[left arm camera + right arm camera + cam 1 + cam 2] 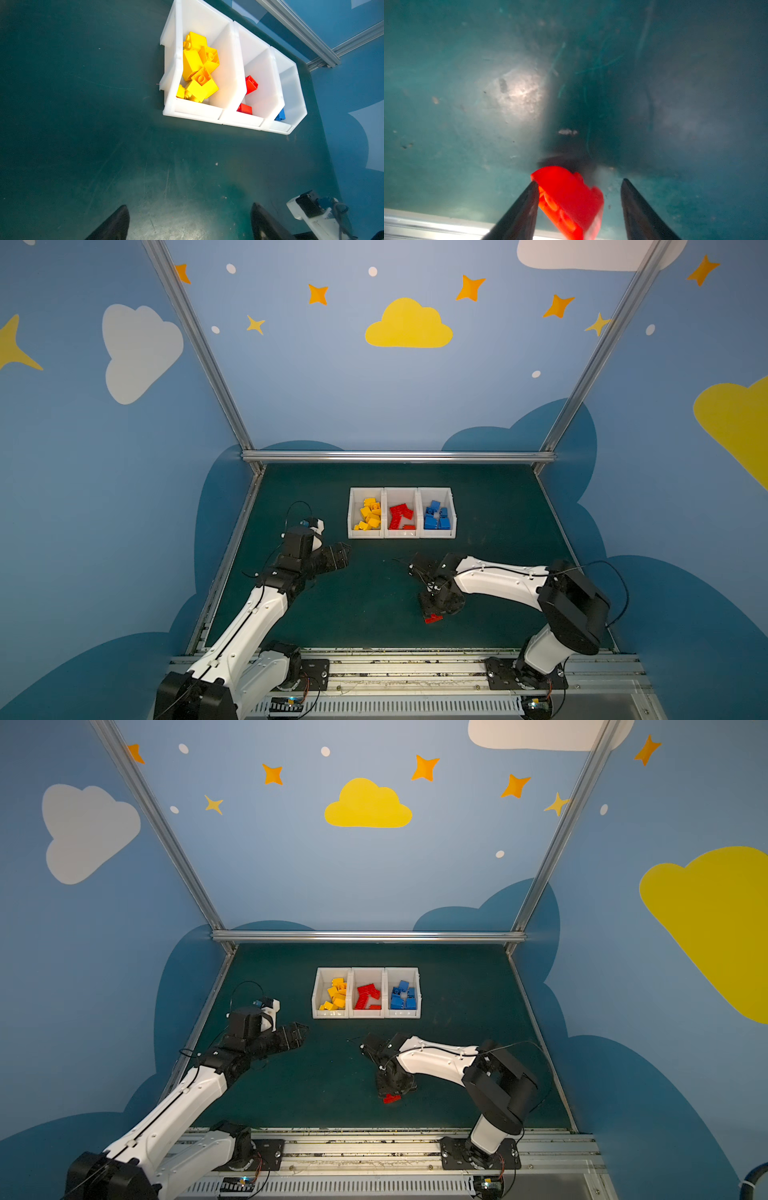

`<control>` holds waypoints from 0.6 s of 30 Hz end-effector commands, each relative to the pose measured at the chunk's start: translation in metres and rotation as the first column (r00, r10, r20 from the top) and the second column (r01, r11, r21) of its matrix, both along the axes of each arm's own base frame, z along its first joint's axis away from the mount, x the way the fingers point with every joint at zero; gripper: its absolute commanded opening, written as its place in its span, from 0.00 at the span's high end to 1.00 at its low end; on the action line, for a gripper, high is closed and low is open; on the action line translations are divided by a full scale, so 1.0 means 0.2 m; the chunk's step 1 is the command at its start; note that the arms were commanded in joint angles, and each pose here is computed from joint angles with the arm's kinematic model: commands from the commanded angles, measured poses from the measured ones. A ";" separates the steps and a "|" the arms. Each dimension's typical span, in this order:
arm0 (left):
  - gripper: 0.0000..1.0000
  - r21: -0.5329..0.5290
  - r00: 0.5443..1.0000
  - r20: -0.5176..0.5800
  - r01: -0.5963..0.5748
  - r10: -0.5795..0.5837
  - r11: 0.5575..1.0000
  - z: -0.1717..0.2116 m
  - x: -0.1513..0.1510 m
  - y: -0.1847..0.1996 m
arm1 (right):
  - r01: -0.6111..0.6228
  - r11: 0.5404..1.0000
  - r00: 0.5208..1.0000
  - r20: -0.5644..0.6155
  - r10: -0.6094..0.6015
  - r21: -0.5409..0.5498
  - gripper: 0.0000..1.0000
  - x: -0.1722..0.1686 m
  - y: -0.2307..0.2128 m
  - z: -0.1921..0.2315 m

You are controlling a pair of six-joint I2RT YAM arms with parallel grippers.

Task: Sort the legos into containers by color
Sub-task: 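Grasp the red brick with the right gripper while the left gripper withdraws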

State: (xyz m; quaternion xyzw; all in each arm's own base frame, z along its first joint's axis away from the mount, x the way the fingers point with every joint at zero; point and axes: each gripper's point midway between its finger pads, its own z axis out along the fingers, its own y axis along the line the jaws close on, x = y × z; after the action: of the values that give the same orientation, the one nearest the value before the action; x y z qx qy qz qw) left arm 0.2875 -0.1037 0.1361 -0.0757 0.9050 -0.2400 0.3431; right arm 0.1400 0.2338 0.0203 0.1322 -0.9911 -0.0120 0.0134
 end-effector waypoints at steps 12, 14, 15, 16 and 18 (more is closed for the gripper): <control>0.09 -0.003 1.000 0.024 -0.013 0.013 1.000 0.03 0.01 0.01 | -0.009 1.000 1.000 -0.005 0.009 -0.008 0.73 -0.02 0.04 0.01; 0.09 -0.001 1.000 0.023 -0.013 0.013 1.000 0.03 0.00 0.01 | -0.008 1.000 1.000 -0.003 0.008 -0.004 0.77 -0.02 0.04 0.02; 0.09 -0.001 1.000 0.022 -0.014 0.014 1.000 0.02 0.00 0.01 | -0.009 1.000 1.000 0.000 0.009 0.000 0.79 -0.02 0.05 0.02; 0.09 0.000 1.000 0.022 -0.016 0.016 1.000 0.02 0.00 0.02 | -0.008 1.000 1.000 0.001 0.008 0.005 0.80 -0.02 0.05 0.03; 0.09 0.001 1.000 0.022 -0.015 0.015 1.000 0.03 0.00 0.01 | -0.015 1.000 1.000 0.011 0.015 0.016 0.81 -0.01 0.06 0.06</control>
State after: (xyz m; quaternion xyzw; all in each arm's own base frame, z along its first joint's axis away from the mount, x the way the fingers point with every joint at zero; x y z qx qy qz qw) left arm 0.2879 -0.1029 0.1383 -0.0782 0.9032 -0.2398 0.3473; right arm 0.1371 0.2409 0.0200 0.1382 -0.9902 -0.0114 0.0143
